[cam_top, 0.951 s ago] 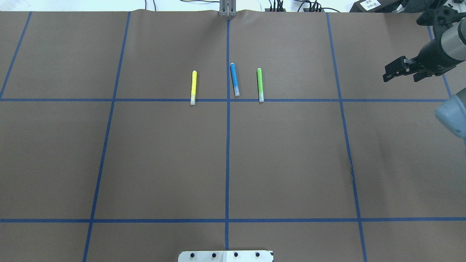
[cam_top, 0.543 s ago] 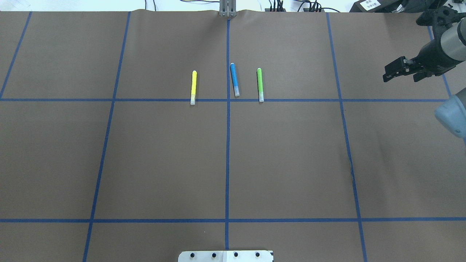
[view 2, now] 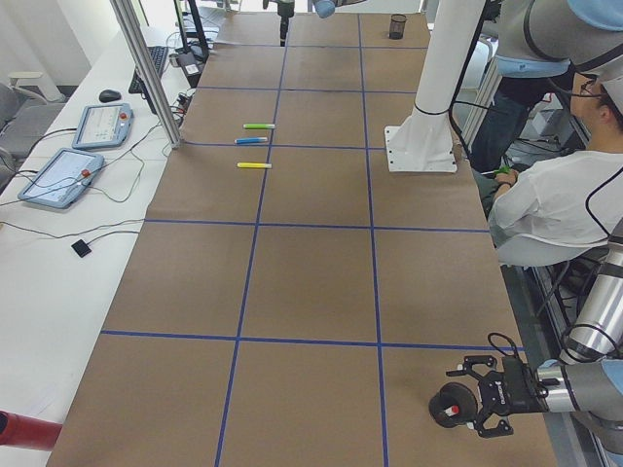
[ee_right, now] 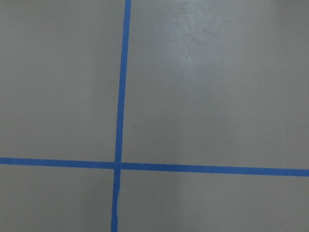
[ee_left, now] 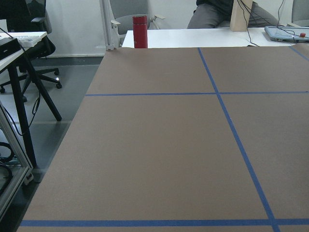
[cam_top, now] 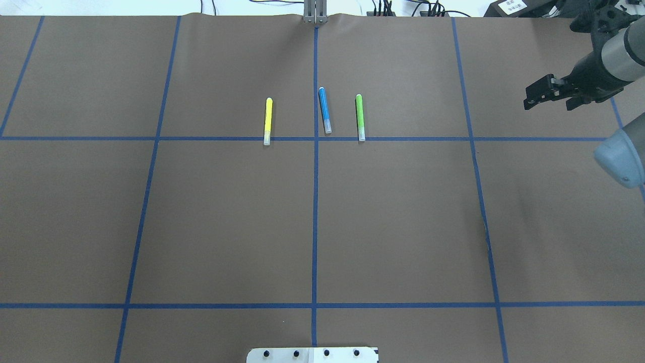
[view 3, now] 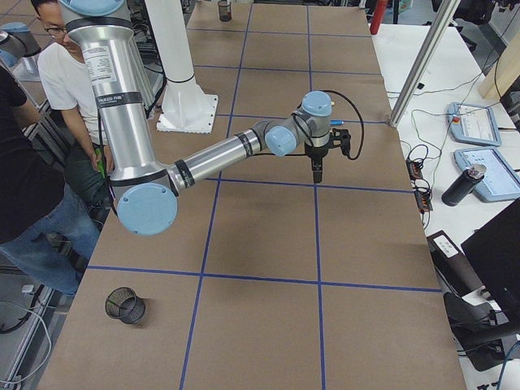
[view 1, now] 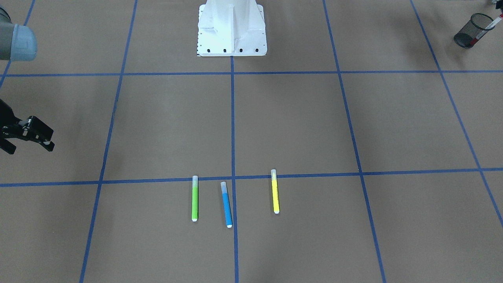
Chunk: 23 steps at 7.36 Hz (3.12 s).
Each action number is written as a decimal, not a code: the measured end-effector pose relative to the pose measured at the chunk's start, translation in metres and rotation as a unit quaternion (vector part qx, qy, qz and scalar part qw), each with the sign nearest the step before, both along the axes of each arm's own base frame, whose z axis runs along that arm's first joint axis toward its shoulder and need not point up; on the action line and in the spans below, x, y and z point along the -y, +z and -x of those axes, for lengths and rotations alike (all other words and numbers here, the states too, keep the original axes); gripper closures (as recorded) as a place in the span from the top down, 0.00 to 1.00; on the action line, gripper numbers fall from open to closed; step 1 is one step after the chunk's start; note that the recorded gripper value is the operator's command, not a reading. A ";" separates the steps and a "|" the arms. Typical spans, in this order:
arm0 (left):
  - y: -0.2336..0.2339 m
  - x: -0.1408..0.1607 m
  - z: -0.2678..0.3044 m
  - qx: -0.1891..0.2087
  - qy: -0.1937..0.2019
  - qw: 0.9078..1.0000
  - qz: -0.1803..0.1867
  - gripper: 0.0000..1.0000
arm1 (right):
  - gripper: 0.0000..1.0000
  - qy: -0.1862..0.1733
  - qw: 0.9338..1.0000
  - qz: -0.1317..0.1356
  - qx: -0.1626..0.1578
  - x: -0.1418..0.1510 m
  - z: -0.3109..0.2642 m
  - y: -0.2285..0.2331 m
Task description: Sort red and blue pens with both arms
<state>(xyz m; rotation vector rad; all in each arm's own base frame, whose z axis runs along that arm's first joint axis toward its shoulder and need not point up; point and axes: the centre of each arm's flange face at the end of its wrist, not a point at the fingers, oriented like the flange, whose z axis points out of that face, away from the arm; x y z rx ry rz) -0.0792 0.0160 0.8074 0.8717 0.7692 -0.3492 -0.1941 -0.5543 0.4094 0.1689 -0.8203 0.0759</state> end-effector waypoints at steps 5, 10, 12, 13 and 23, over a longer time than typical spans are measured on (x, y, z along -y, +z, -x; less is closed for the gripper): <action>-0.066 0.274 0.029 -0.070 0.073 0.994 0.032 0.99 | 1.00 0.022 0.999 0.013 0.020 0.013 0.066 -0.055; -0.197 0.533 -0.015 -0.091 0.158 0.976 0.119 0.99 | 0.99 0.026 0.998 0.042 0.049 0.021 0.176 -0.131; -0.243 0.593 -0.081 -0.098 0.205 0.961 0.159 0.99 | 0.98 0.016 0.997 0.055 0.044 0.049 0.224 -0.157; -0.257 0.608 -0.114 -0.099 0.226 0.953 0.174 0.99 | 0.97 0.002 0.997 0.065 0.040 0.069 0.250 -0.172; -0.268 0.613 -0.207 -0.106 0.299 0.921 0.226 0.99 | 0.80 -0.167 0.983 0.063 -0.039 0.131 0.405 -0.190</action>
